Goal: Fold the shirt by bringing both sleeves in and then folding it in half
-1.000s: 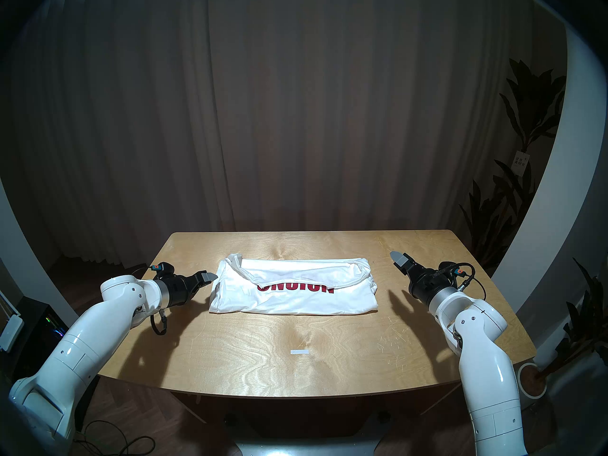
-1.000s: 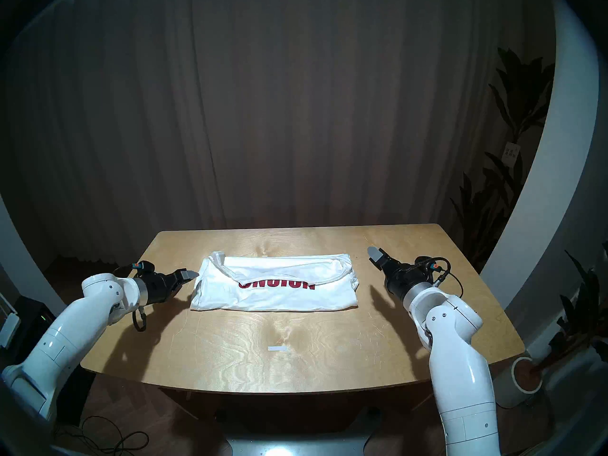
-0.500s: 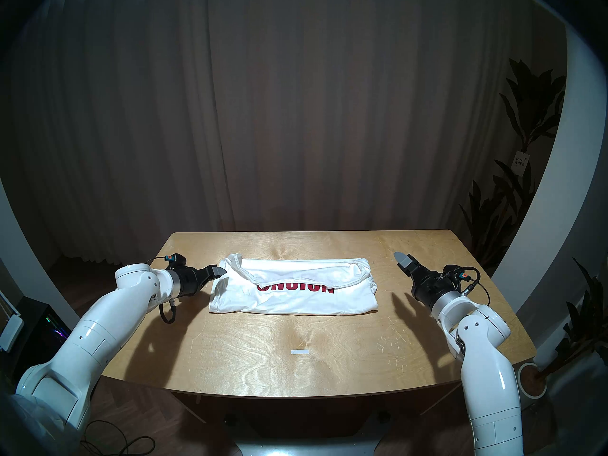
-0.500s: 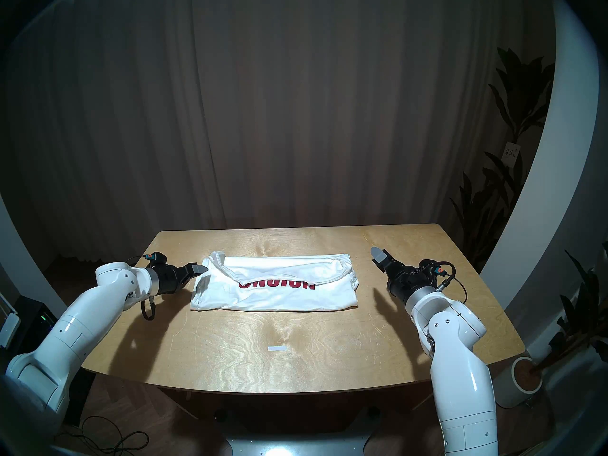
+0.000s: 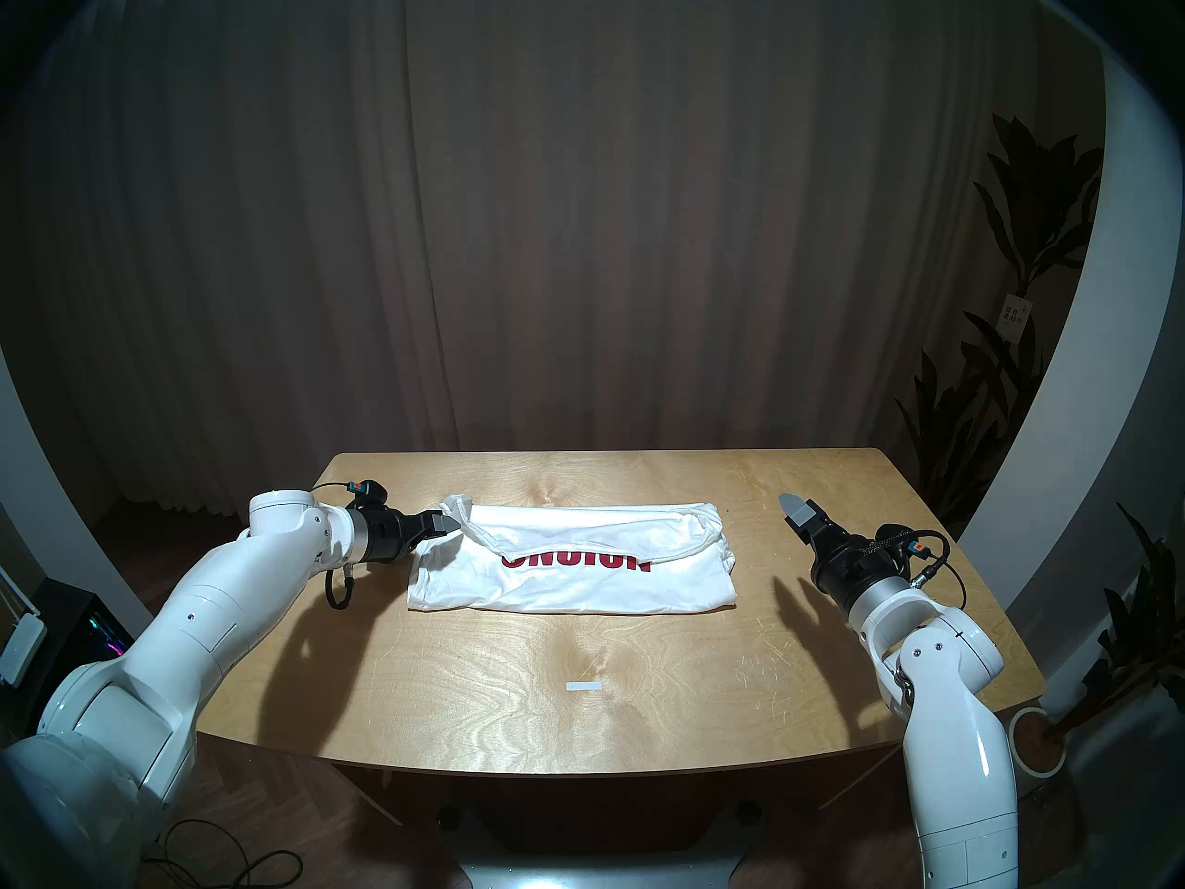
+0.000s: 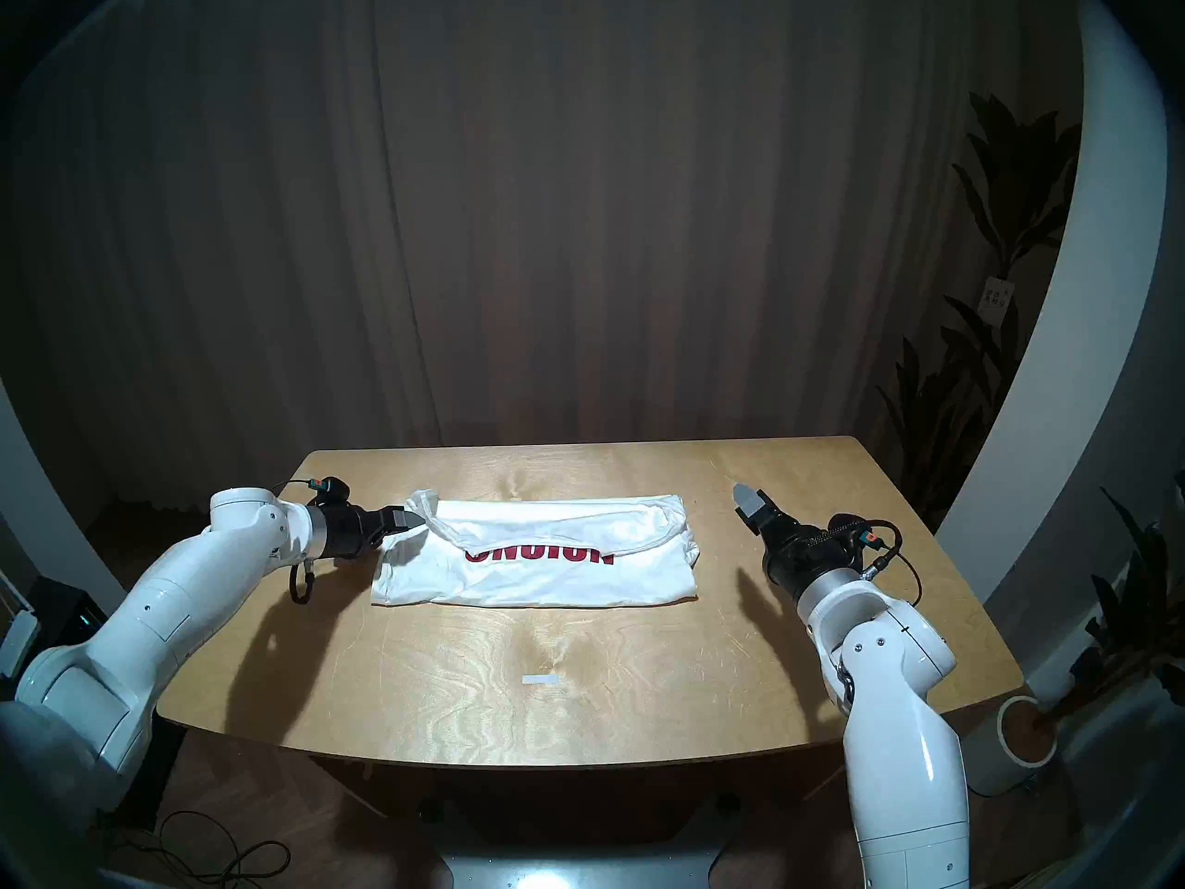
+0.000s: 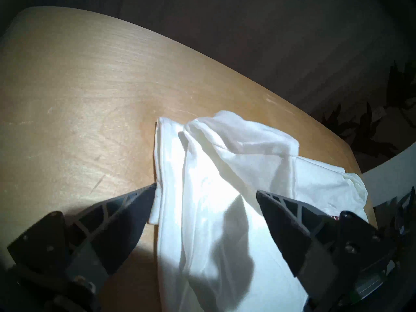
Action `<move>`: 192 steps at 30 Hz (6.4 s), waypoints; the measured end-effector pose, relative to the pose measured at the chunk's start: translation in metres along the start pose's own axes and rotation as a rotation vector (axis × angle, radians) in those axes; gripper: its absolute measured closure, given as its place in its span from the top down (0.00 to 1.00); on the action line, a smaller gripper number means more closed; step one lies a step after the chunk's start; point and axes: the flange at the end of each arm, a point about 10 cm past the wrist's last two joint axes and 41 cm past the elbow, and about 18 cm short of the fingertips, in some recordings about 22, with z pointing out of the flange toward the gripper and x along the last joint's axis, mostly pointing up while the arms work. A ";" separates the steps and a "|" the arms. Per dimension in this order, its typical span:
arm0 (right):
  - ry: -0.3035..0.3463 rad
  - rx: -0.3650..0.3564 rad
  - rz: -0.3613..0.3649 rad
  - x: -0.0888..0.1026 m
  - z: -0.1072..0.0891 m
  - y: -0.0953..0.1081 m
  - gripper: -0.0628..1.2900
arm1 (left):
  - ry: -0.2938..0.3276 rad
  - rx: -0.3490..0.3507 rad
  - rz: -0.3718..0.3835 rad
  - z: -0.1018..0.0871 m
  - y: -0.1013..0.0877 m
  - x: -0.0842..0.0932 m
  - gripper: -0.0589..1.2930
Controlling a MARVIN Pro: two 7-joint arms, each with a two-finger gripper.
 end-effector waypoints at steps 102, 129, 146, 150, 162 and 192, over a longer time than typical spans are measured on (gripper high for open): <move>0.113 -0.129 0.105 0.039 -0.032 0.094 0.93 | -0.031 0.225 0.241 0.133 0.323 -0.070 0.07; 0.173 -0.131 0.148 0.058 -0.055 0.128 0.93 | -0.011 0.321 0.342 0.162 0.437 -0.105 0.31; 0.193 -0.066 0.132 0.068 -0.062 0.130 0.93 | -0.081 0.313 0.242 0.169 0.493 -0.124 0.32; 0.194 -0.049 0.123 0.070 -0.062 0.129 0.93 | -0.082 0.333 0.207 0.173 0.498 -0.122 0.43; 0.156 -0.023 0.055 0.069 -0.052 0.123 0.93 | 0.072 0.249 0.221 0.155 0.527 -0.086 0.94; 0.073 0.170 -0.167 0.044 0.005 0.033 0.93 | 0.342 0.757 0.257 0.140 0.319 0.009 0.94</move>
